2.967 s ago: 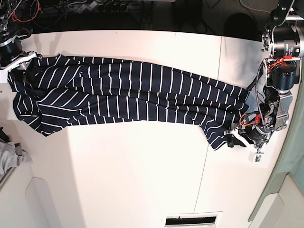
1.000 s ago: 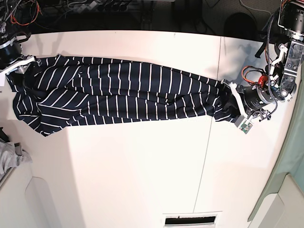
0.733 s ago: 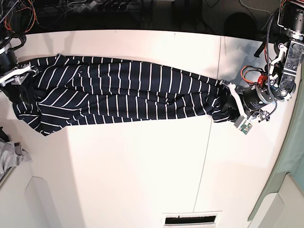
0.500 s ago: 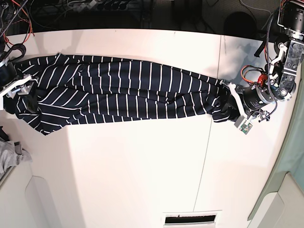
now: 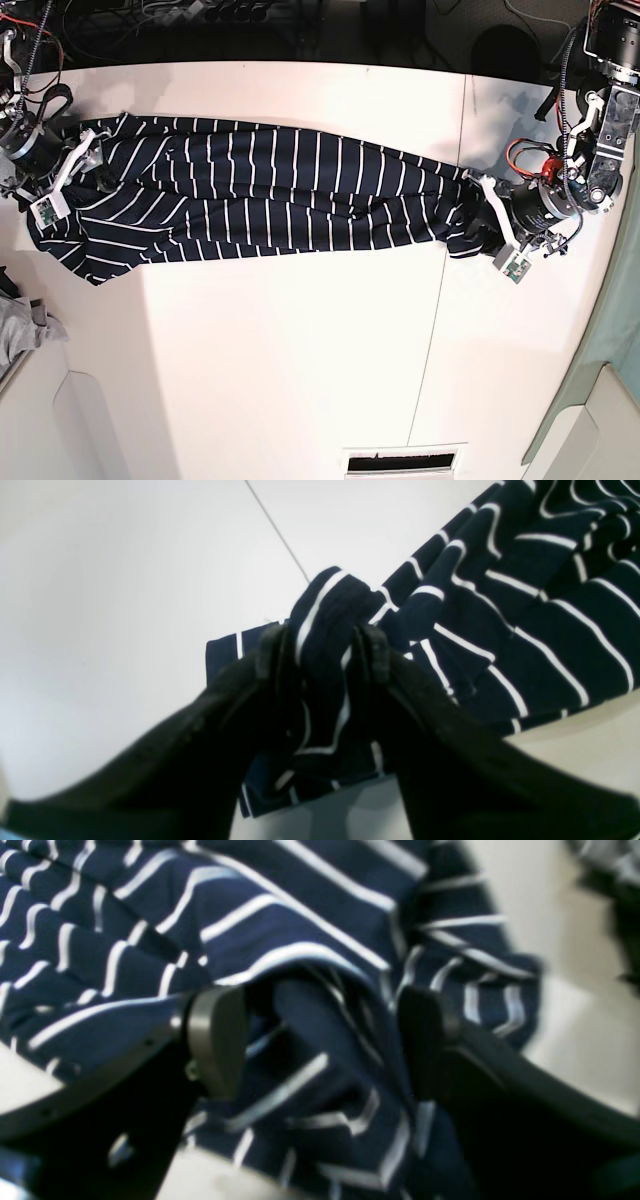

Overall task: Layout the t-shirt on the table in an organized manner, then fold the t-shirt properly
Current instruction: 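Hold both strip ends and pull them apart to flatten the strip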

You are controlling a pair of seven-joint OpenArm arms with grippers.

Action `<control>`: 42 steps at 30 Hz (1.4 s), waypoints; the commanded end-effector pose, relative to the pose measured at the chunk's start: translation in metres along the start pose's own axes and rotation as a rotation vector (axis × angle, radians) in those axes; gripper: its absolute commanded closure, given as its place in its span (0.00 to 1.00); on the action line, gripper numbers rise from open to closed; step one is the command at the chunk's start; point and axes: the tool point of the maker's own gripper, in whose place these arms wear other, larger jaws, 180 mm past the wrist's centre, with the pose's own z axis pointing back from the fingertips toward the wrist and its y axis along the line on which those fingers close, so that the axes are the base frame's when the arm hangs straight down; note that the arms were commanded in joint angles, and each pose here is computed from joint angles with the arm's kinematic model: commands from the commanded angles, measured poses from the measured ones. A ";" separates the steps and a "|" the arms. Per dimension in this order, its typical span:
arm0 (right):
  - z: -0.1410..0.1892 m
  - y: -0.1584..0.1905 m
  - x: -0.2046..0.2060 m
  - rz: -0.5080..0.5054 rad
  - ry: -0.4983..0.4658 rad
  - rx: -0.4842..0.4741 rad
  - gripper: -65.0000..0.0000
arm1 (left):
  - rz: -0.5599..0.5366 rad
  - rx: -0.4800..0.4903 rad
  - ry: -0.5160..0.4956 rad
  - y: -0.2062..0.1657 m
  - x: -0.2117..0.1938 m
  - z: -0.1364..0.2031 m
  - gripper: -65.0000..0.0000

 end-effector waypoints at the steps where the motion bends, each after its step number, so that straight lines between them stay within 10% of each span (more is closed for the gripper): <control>1: 0.001 -0.013 0.014 0.003 -0.051 -0.025 0.32 | -0.010 0.013 -0.046 0.007 0.016 0.003 0.65; 3: -0.002 -0.014 0.012 -0.023 -0.060 -0.019 0.39 | -0.004 0.009 -0.048 0.004 0.016 0.001 0.65; 8: -0.001 -0.012 0.019 -0.031 -0.082 -0.013 1.00 | 0.003 0.016 -0.053 0.002 0.018 -0.001 0.65; 29: 0.092 0.006 0.052 -0.153 -0.202 -0.024 1.00 | 0.070 0.123 0.073 0.032 -0.041 -0.010 0.65; 42: 0.087 -0.002 0.026 -0.191 -0.148 -0.049 1.00 | 0.071 0.123 0.072 0.032 -0.040 -0.011 0.65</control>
